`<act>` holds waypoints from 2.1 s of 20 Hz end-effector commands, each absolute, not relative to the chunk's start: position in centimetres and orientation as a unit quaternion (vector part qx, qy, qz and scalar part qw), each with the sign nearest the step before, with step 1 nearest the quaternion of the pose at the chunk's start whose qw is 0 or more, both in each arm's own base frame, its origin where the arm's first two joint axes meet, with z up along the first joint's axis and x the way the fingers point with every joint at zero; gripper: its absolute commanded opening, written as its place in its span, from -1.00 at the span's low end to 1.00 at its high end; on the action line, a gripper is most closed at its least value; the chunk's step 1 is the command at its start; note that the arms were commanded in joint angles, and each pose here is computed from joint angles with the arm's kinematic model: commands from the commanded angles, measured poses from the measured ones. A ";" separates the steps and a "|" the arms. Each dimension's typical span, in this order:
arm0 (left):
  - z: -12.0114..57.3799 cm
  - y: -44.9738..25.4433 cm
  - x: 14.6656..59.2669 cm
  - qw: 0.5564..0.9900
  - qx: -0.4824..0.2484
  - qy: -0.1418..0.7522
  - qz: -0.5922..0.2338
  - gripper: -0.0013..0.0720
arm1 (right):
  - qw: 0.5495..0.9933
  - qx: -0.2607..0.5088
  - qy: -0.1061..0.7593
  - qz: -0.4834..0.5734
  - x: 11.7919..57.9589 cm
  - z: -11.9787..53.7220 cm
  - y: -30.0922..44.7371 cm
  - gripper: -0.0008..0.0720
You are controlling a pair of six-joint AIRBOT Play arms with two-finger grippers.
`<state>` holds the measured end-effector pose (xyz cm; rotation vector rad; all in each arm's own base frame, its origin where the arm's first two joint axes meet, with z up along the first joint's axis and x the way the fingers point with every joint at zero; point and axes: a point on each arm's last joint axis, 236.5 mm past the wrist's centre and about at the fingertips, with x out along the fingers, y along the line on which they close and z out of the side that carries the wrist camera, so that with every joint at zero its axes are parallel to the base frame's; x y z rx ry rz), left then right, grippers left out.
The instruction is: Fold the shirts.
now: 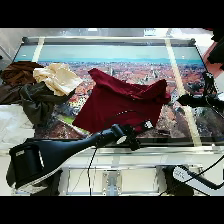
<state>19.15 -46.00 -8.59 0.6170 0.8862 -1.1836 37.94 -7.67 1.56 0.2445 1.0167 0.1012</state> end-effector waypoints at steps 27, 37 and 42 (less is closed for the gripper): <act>-12.3 -36.9 22.0 0.633 0.455 0.479 -0.404 -0.94 | 0.847 0.333 0.414 -0.005 45.6 -4.7 -8.1 0.13; -12.3 -37.3 22.1 0.642 0.446 0.477 -0.403 -0.94 | 0.842 0.300 0.448 0.022 45.8 -9.0 -6.0 0.32; -12.4 -36.8 22.0 0.636 0.450 0.483 -0.399 -0.94 | 0.859 0.264 0.437 0.043 47.9 -8.4 -2.5 -0.56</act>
